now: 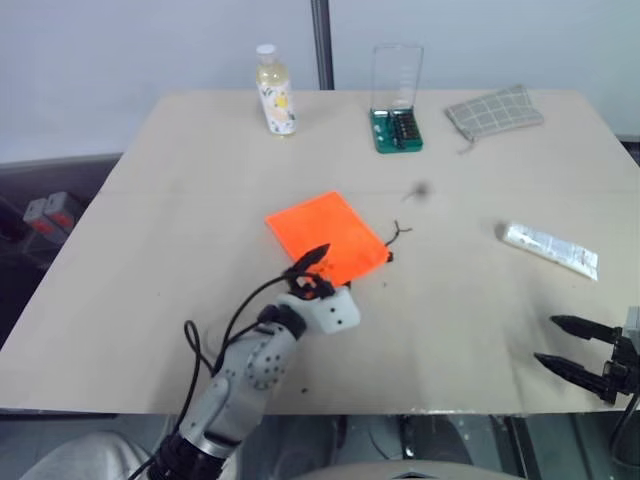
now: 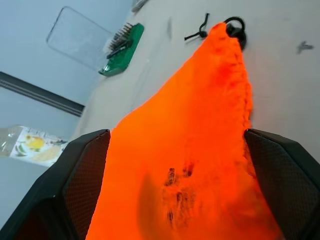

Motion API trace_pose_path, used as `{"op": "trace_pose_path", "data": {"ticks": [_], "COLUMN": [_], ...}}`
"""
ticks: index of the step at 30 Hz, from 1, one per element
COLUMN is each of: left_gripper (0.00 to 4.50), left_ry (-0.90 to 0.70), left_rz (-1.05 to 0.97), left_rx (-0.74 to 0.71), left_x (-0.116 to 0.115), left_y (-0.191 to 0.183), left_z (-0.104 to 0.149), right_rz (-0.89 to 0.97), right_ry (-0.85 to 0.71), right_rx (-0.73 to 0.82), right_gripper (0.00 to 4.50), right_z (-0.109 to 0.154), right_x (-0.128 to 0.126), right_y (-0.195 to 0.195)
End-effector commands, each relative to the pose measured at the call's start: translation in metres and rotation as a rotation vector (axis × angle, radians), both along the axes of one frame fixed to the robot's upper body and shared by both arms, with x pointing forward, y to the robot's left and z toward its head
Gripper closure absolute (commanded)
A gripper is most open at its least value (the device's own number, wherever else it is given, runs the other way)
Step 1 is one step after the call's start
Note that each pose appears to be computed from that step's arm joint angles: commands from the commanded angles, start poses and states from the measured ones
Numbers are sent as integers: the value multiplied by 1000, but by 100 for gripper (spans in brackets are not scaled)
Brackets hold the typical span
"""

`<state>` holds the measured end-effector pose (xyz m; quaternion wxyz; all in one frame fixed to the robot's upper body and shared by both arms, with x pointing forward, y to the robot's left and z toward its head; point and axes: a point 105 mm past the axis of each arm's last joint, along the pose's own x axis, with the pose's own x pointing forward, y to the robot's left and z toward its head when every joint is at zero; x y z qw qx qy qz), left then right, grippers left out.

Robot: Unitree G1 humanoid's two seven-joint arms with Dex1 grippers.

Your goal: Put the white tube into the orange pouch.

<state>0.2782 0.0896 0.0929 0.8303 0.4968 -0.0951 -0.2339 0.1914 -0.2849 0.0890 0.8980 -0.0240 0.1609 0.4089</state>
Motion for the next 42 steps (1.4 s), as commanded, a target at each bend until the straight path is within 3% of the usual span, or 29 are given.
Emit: {"op": "trace_pose_path", "data": {"ticks": [1, 9, 19, 42], "left_gripper": [5, 5, 5, 5], "left_ry": [-49, -110, -236, -228], "left_rz": [29, 54, -20, -84], "left_rx": [-2, -40, -47, -82], "left_x": [4, 14, 1, -4], "left_y": [5, 6, -2, -2], "left_z": [8, 13, 17, 23], "right_rz": [12, 11, -13, -34], "right_ry": [-45, -47, -48, -46], "right_rx": [-12, -3, 10, 32], "right_gripper": [0, 0, 0, 0], "right_z": [12, 7, 0, -6], "right_x": [2, 2, -3, -8], "right_y": [0, 5, 7, 14]}}
